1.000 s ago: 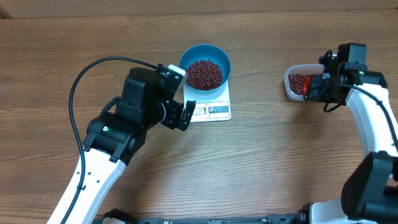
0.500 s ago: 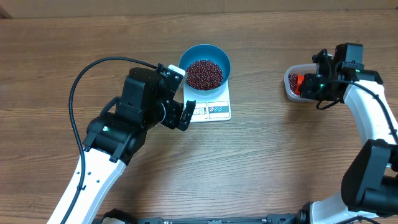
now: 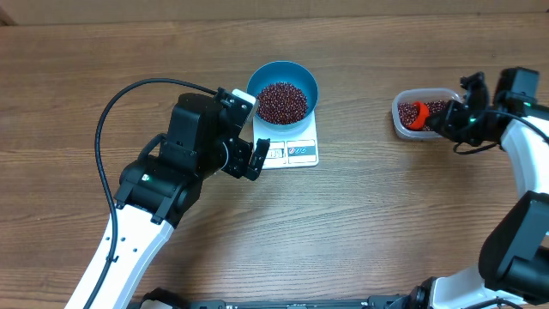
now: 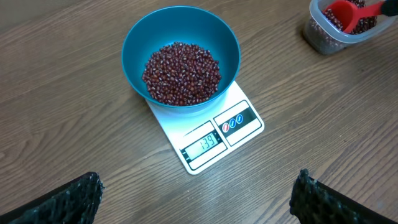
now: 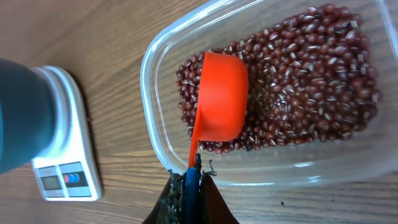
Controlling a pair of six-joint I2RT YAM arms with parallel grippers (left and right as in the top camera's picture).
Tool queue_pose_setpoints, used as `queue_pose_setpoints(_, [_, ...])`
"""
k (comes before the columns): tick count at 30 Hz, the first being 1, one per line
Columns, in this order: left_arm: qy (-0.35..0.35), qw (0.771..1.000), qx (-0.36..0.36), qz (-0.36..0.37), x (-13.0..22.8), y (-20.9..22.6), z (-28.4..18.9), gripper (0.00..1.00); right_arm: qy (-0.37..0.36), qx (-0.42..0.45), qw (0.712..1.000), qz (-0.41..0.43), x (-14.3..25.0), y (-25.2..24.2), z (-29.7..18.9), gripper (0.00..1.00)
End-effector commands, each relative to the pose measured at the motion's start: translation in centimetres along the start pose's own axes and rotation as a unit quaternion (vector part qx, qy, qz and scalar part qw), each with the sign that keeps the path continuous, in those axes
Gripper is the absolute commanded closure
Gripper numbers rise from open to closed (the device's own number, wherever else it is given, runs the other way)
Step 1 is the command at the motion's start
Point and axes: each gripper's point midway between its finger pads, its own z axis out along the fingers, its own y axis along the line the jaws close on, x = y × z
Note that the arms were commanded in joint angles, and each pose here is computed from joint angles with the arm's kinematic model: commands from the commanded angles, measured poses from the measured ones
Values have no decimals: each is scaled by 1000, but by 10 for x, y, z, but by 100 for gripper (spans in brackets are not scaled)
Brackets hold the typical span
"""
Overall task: Scoop item into bowl and weigh 150g on scale
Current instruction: 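Scoop beans with the red cup in the tub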
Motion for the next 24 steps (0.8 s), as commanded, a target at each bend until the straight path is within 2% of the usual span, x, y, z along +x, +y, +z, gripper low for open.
queue_pose_setpoints(1, [4, 1000, 6, 7, 1, -1, 3, 0, -5, -52, 998, 22, -3, 5, -6, 97])
queue_pose_setpoints(16, [4, 1000, 5, 7, 1, -1, 3, 0, -55, -170, 980, 87, -17, -7, -48, 96])
queue_pose_setpoints(24, [4, 1000, 6, 7, 1, -1, 3, 0, -64, -271, 957, 77, -21, 25, -63, 97])
